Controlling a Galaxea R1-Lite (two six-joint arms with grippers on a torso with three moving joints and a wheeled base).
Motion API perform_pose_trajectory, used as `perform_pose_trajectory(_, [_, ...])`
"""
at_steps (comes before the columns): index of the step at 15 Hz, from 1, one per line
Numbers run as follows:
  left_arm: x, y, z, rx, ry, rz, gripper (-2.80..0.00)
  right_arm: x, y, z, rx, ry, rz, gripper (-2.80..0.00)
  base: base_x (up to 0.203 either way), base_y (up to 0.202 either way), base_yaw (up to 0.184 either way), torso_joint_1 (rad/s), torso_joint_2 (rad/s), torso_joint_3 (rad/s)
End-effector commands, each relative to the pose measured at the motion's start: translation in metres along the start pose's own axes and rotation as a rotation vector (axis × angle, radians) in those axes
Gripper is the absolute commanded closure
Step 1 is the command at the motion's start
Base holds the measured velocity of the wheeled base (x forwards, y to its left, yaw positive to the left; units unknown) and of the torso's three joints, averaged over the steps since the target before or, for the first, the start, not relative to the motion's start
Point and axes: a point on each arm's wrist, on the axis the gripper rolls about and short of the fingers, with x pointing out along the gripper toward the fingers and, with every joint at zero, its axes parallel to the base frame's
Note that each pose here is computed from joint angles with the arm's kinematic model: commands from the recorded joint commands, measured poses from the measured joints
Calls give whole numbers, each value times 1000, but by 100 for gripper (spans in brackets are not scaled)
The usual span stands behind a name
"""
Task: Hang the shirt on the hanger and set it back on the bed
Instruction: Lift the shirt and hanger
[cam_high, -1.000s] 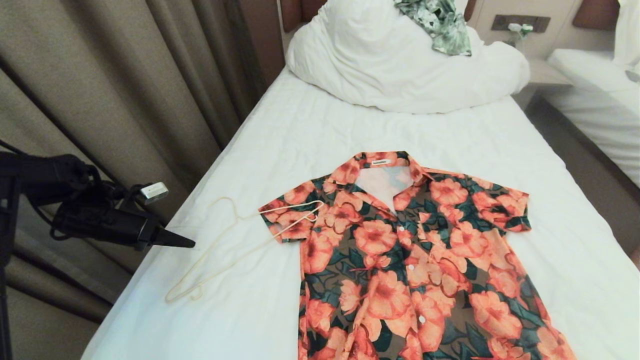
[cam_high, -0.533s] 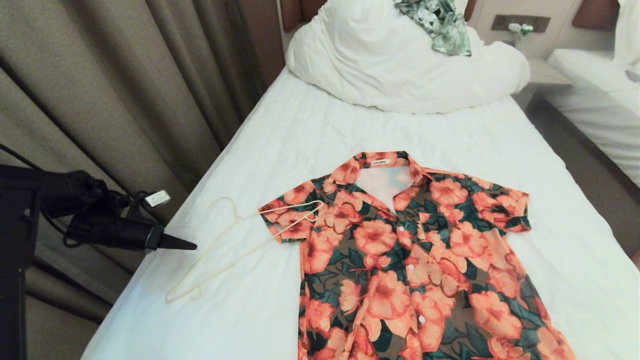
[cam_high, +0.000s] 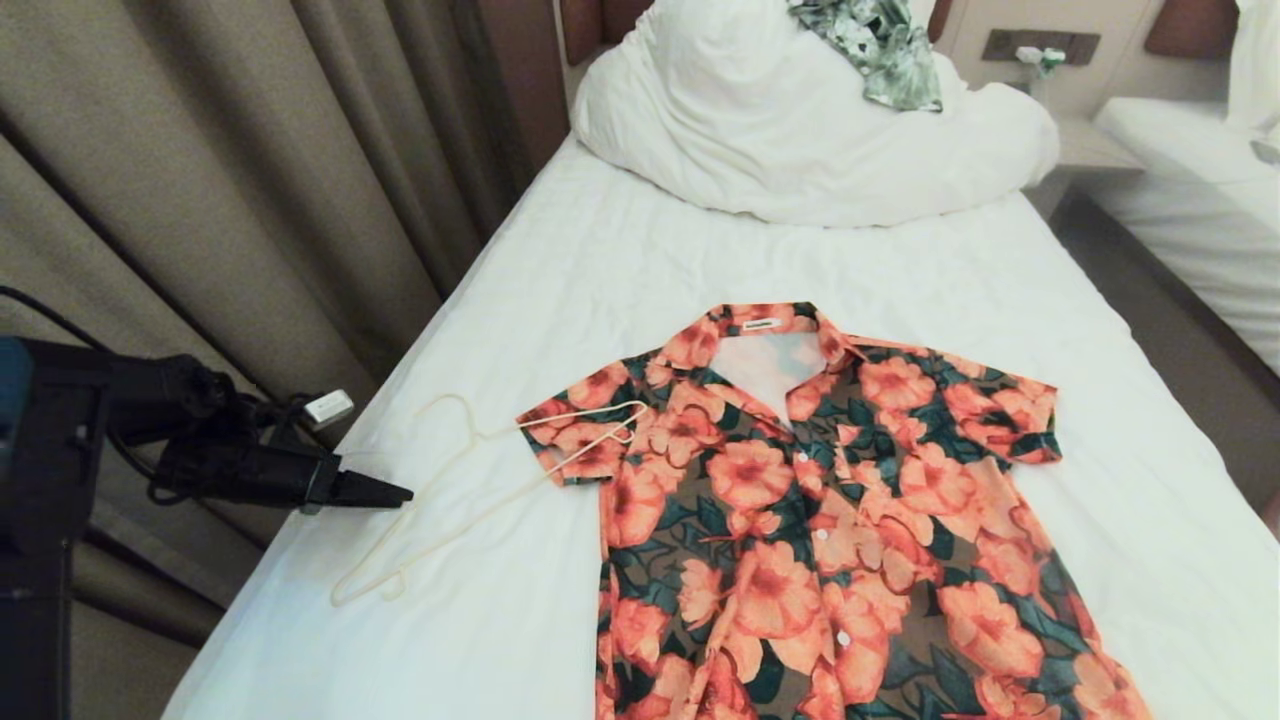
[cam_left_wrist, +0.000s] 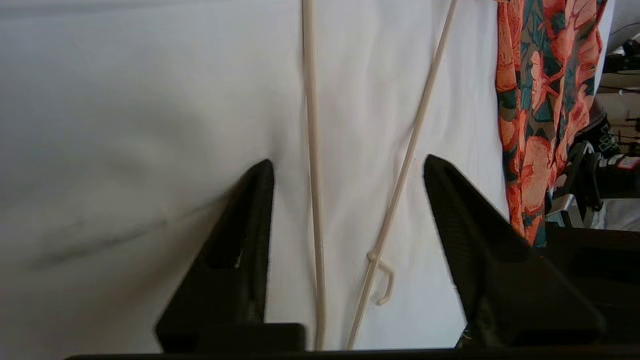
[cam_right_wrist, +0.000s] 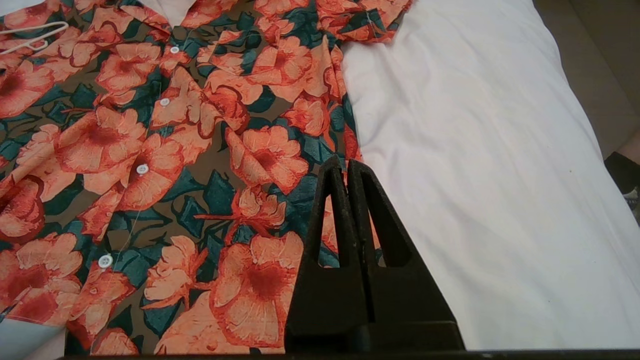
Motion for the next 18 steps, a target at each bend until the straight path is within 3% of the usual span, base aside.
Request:
perform_pose_trajectory(1, [5,2,-2,-8,9,-15,-280,0,0,0,0,1,0,0,0,0,0,0,0,0])
perform_pose_trajectory(7, [17,-5,3,-5,29,-38,-280,0,0,0,0,1,-1,0,0,0,0,0,0,0])
perform_pose_trajectory(12, [31,-41,12,-35,108,-111,-280,0,0,0,0,1,0,0,0,0,0,0,0,0])
perform_pose_trajectory(18, [37,-40,9,-89,139,-133,-280,0,0,0,0,1,-1,0,0,0,0,0,0,0])
